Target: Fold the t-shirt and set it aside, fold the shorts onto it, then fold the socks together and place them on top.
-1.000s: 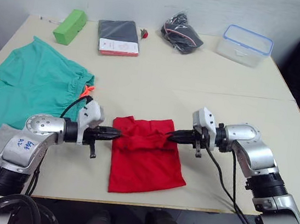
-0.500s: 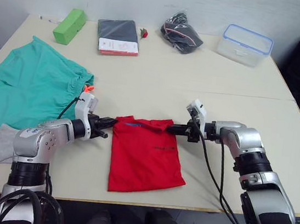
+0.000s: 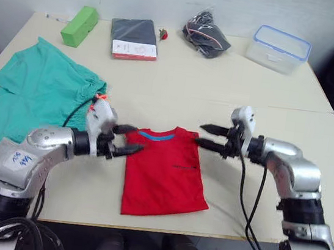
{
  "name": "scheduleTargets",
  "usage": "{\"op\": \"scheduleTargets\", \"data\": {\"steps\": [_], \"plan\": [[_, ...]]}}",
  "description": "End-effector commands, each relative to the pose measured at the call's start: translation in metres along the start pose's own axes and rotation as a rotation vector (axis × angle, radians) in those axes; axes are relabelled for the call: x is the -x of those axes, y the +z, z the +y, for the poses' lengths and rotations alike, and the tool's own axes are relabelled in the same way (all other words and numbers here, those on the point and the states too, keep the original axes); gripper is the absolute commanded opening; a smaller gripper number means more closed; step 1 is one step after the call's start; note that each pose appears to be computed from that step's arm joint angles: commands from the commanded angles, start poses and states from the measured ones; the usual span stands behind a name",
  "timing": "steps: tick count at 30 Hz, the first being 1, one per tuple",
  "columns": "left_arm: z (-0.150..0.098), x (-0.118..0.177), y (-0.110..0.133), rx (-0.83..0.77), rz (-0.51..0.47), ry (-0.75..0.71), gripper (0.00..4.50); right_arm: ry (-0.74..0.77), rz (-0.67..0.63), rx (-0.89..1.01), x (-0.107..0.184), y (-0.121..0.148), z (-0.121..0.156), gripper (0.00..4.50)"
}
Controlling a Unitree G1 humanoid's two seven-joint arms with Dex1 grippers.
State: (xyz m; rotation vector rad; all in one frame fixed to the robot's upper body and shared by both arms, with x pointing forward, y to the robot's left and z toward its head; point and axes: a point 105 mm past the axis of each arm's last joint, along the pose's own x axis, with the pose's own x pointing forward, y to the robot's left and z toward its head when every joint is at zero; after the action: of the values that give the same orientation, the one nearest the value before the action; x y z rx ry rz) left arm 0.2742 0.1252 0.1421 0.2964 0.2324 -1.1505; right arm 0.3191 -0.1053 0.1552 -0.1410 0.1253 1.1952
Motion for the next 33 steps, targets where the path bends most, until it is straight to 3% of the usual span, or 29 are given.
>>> {"op": "scheduleTargets", "data": {"steps": [1, 7, 11, 16, 21, 25, 29, 33], "plan": [[-0.021, -0.010, -0.015, -0.140, 0.060, -0.143, 2.02, 0.053, -0.006, 0.188, -0.010, 0.008, 0.025, 2.04], [-0.021, -0.022, -0.046, -0.184, 0.160, -0.180, 0.08, 0.043, 0.080, 0.263, -0.034, -0.023, 0.036, 0.00], [-0.019, -0.022, -0.054, -0.188, 0.172, -0.172, 0.03, -0.005, 0.147, 0.289, -0.043, -0.042, 0.026, 0.00], [-0.020, -0.022, -0.056, -0.153, 0.183, -0.151, 0.03, -0.287, 0.202, 0.248, -0.033, -0.051, -0.037, 0.00], [-0.019, -0.020, -0.054, -0.135, 0.164, -0.128, 0.03, -0.442, 0.098, 0.142, -0.016, -0.033, -0.076, 0.00], [-0.016, -0.021, -0.054, -0.122, 0.153, -0.109, 0.03, -0.390, 0.020, 0.114, -0.009, -0.018, -0.067, 0.00], [-0.012, -0.021, -0.048, -0.094, 0.116, -0.085, 0.03, -0.233, -0.061, -0.013, 0.009, 0.007, -0.037, 0.00], [-0.005, -0.018, -0.035, -0.054, 0.049, -0.061, 0.01, -0.073, 0.045, -0.216, 0.034, 0.007, -0.006, 0.17]]}}
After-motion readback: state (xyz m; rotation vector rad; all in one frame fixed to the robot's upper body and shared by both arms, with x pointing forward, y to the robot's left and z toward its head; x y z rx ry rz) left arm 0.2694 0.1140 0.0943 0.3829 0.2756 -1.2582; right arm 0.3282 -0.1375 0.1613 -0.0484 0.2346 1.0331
